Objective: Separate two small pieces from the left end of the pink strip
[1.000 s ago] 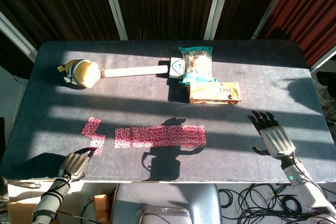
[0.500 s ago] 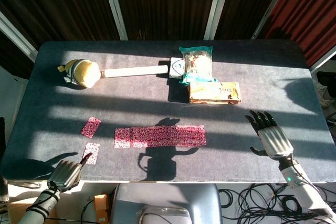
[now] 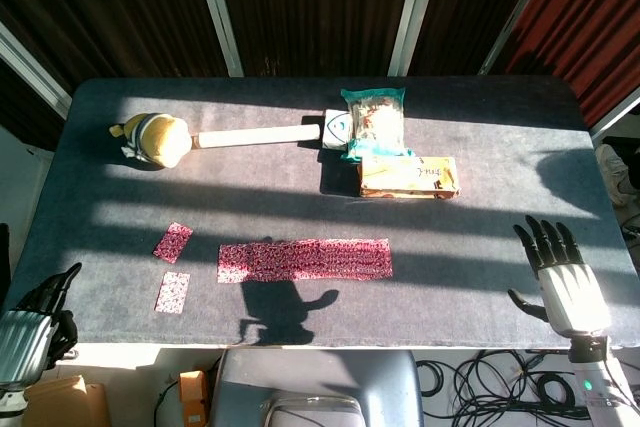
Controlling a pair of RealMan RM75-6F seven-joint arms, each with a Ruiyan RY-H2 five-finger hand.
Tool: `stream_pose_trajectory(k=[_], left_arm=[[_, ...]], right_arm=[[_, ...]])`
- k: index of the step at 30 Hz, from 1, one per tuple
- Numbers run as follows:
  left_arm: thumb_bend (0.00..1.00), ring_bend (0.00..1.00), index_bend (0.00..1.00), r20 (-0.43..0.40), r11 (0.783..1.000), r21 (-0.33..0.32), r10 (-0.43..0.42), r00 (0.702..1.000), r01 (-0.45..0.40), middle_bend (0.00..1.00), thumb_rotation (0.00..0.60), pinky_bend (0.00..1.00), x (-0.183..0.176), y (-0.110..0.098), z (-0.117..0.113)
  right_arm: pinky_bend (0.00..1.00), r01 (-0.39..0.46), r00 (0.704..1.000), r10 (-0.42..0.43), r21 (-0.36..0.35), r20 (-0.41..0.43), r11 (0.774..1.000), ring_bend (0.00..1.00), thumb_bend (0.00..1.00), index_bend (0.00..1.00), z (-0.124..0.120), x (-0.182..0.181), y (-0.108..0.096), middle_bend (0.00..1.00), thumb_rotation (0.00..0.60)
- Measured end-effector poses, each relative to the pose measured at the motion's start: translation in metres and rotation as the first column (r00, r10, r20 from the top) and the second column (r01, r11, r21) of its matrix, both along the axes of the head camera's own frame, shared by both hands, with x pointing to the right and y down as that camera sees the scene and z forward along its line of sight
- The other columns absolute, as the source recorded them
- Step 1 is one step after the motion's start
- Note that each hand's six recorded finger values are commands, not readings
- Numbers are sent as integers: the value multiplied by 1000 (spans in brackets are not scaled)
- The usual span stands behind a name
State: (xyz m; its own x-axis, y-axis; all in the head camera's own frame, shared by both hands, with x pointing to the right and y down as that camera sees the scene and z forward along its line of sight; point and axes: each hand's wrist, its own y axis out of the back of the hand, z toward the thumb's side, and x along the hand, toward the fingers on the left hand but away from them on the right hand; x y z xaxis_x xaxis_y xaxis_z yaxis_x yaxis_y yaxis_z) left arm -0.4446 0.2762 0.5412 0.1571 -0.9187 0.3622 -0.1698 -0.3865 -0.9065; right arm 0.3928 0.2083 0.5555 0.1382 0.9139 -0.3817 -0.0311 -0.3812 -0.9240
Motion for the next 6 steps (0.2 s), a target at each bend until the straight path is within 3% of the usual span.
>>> stream_pose_trajectory(k=[6], left_arm=[[417,0,0,-30,999,-41,9,1000,-11,0,600,91,-2,10,4]], right_arm=[[46,1,1000,-1,-45,-3,999,0,105,0,8,0,7,0,600]])
